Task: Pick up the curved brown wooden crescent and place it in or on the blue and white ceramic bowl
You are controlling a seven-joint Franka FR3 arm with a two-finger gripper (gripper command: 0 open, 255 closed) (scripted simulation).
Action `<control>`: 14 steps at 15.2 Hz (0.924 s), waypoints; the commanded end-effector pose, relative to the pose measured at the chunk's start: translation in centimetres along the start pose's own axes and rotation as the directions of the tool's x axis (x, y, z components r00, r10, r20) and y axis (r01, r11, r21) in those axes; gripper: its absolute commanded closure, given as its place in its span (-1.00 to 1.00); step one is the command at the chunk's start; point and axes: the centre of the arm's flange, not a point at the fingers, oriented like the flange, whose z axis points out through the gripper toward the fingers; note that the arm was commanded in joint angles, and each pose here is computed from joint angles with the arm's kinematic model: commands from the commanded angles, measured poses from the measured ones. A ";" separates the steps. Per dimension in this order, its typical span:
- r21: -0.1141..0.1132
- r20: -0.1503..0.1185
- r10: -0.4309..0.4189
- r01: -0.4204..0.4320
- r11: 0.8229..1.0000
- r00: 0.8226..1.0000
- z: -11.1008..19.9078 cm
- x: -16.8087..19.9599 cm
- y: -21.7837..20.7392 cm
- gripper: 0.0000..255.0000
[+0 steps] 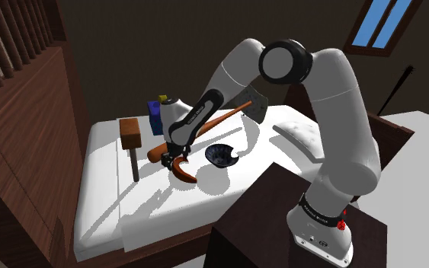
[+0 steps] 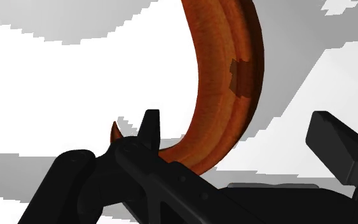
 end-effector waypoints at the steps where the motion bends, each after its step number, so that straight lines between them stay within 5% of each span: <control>1: 0.000 0.000 0.001 -0.001 1.000 1.000 1.1 0.3 -0.2 -1.00; 7: 0.000 0.000 0.001 -0.001 1.000 1.000 4.6 0.3 -0.2 -1.00; 14: 0.000 0.000 0.001 -0.001 1.000 1.000 4.6 0.3 -0.2 -1.00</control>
